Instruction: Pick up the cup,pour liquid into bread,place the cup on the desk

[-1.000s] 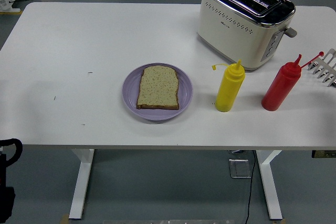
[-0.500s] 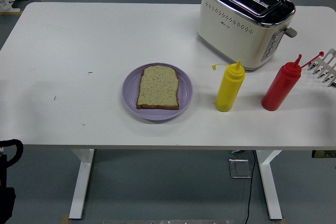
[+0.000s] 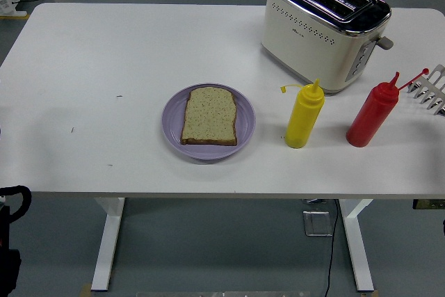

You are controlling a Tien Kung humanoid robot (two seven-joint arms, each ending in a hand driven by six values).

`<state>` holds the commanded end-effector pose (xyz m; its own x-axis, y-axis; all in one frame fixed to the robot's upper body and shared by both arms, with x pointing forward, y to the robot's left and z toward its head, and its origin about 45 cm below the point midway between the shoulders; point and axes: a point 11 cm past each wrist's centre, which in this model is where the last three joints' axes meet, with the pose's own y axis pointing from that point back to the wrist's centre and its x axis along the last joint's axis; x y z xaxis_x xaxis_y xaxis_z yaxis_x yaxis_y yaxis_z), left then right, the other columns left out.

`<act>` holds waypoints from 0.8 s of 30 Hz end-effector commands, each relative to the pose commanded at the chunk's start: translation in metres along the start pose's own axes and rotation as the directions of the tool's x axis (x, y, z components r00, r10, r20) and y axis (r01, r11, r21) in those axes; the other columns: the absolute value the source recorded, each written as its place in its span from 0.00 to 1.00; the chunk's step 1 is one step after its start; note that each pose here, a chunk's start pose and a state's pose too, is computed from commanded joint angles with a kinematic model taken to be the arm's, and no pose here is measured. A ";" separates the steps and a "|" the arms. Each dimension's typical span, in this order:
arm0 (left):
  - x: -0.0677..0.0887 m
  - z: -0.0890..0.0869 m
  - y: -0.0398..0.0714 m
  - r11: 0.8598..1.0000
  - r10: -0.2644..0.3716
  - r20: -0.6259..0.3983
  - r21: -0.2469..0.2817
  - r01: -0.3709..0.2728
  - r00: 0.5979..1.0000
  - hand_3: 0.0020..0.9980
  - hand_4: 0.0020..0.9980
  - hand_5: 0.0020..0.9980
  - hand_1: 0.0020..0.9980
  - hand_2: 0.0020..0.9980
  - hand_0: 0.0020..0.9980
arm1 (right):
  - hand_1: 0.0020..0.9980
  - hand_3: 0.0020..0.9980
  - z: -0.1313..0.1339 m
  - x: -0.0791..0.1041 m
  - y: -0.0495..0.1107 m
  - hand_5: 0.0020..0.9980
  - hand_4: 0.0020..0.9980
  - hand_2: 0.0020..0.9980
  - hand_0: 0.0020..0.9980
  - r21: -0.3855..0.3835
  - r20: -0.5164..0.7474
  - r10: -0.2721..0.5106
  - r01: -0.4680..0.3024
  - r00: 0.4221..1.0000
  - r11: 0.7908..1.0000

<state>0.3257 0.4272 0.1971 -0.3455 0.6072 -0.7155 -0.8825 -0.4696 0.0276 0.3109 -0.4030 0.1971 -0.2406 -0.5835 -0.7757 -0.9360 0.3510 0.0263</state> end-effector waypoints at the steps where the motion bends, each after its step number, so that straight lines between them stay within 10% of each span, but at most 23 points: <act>1: 0.000 0.000 0.000 1.000 0.000 0.000 0.000 0.000 1.000 0.69 0.59 1.00 0.73 0.73 0.79 | 0.76 0.83 0.000 0.000 0.000 0.60 0.65 0.80 0.81 0.000 0.000 0.000 0.000 1.000 1.000; 24: -0.001 0.002 -0.001 1.000 0.001 -0.005 -0.007 -0.001 1.000 0.69 0.59 1.00 0.74 0.74 0.79 | 0.76 0.83 0.002 -0.002 -0.004 0.60 0.64 0.79 0.81 -0.053 0.005 -0.011 0.012 1.000 0.999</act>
<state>0.3263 0.4287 0.1990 -0.3448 0.6035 -0.7190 -0.8799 -0.4747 0.0235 0.3152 -0.4017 0.1967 -0.2287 -0.5837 -0.7791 -0.9510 0.3051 0.0505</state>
